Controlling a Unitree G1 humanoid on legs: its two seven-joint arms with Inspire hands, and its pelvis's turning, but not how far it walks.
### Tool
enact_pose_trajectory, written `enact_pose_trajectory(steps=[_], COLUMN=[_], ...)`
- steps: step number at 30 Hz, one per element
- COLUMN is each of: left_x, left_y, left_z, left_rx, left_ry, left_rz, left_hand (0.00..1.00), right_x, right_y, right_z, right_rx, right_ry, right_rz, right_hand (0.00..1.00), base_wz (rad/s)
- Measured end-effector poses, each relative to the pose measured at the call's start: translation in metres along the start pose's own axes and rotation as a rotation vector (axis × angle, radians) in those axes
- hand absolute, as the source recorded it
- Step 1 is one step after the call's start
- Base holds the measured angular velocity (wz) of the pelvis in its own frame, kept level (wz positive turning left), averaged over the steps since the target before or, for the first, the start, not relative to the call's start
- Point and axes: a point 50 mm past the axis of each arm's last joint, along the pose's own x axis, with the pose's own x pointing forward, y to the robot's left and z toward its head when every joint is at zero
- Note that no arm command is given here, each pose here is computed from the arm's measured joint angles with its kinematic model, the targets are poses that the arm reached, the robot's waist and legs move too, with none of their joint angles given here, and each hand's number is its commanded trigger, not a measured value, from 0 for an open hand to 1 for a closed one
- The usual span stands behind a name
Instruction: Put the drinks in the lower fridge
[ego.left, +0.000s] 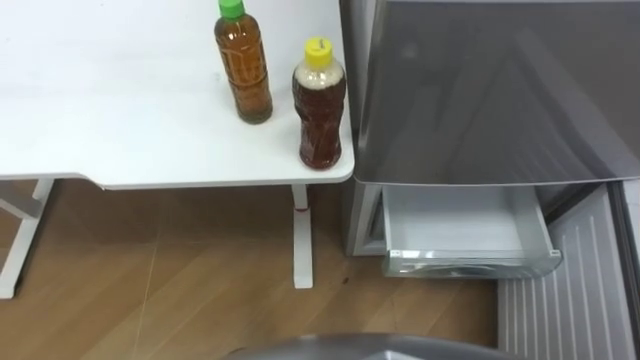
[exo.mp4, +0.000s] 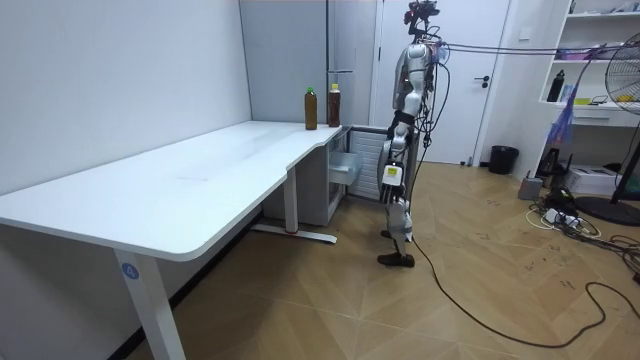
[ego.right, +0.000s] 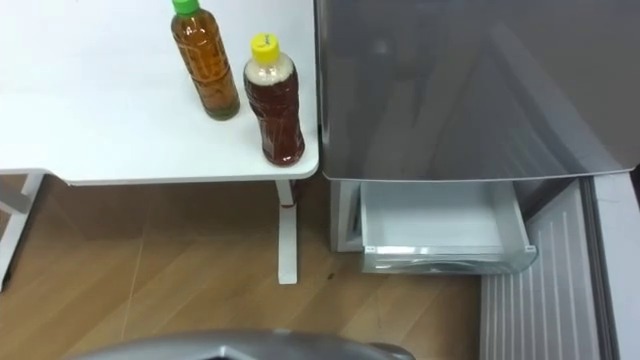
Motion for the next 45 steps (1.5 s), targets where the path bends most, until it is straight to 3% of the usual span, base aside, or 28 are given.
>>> enact_pose_trajectory(steps=[7,10,12,15,18,29,39,45], left_x=[-0.001,-0.001,-0.002,-0.005,-0.007,-0.028,-0.079,-0.118], left_y=[0.005,0.015,0.02,0.03,0.036,0.067,0.12,0.137], left_z=[-0.016,-0.005,0.002,0.013,0.015,0.045,0.092,0.122], left_rx=[-0.367,-0.727,-0.892,-1.108,-1.236,-1.402,-1.603,-1.591], left_ry=[0.062,0.021,-0.013,-0.059,-0.065,-0.204,-0.516,-0.776], left_rz=[0.076,0.13,0.154,0.187,0.234,0.466,0.637,0.677], left_hand=[0.0,0.0,0.0,0.0,0.0,0.0,0.0,0.0], right_x=[0.0,0.0,0.0,0.0,0.0,-0.001,-0.002,-0.003], right_y=[0.0,0.001,0.001,0.0,-0.001,-0.007,-0.015,-0.017], right_z=[-0.001,-0.005,-0.006,-0.006,-0.006,-0.008,-0.008,-0.005], right_rx=[0.005,0.03,0.032,0.053,0.062,0.058,0.06,0.047], right_ry=[-0.001,0.006,0.009,0.004,0.005,-0.028,-0.064,-0.085], right_rz=[-0.002,0.002,0.003,0.002,0.001,-0.038,-0.034,-0.031], right_hand=[0.0,0.0,0.0,0.0,0.0,0.0,0.0,0.0], base_wz=[0.02,0.03,0.0,0.0,-0.04,0.02,-0.02,0.01])
